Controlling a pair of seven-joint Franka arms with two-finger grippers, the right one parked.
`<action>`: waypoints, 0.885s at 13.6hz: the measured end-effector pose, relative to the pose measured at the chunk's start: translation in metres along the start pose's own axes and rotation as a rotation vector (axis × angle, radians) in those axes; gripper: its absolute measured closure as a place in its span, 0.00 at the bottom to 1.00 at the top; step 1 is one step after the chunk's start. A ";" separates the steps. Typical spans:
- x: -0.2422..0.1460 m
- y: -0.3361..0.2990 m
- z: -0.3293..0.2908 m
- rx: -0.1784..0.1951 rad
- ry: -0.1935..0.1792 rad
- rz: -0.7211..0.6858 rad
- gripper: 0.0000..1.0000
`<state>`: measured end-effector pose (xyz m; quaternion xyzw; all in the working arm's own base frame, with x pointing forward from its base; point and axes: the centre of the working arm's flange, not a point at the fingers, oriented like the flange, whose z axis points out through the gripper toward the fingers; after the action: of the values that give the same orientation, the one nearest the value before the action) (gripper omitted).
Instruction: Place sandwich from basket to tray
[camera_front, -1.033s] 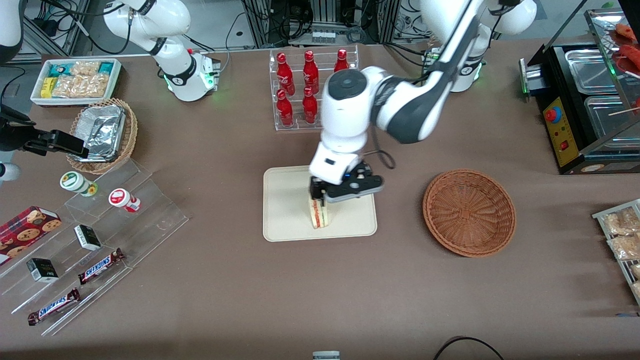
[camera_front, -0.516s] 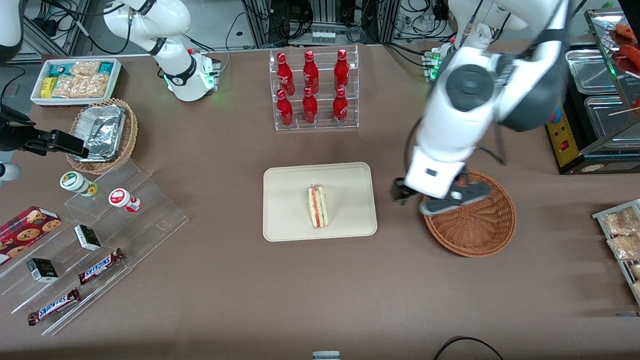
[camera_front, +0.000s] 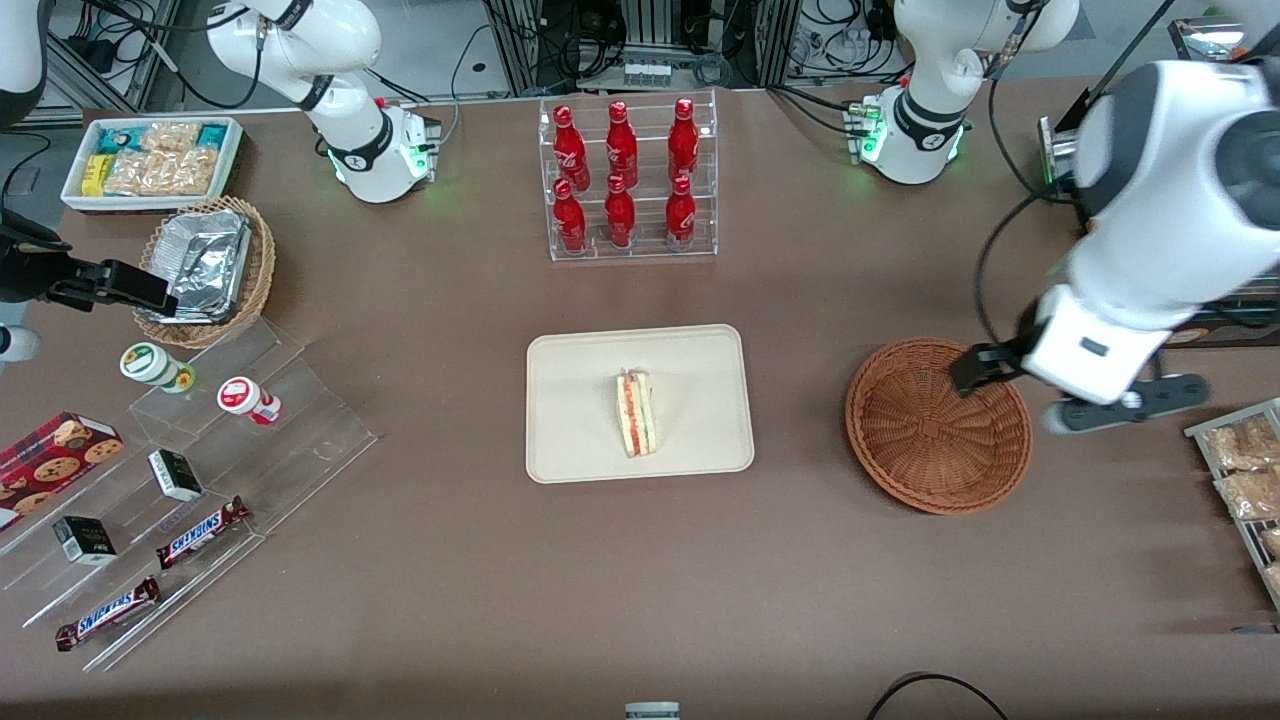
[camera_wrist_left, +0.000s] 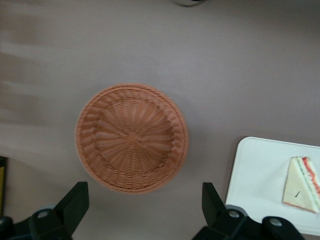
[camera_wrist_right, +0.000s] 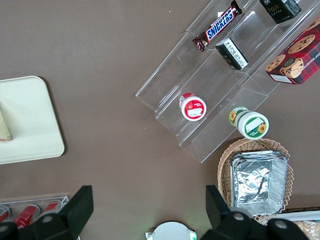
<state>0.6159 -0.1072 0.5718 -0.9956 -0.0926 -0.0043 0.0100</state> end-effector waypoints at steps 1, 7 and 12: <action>0.003 -0.022 -0.002 -0.004 -0.008 0.019 0.00; -0.001 -0.096 0.002 -0.007 -0.041 0.061 0.00; -0.024 -0.097 -0.019 -0.013 -0.015 0.131 0.00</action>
<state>0.5741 -0.0164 0.5926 -0.9996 -0.0275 0.0033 0.0030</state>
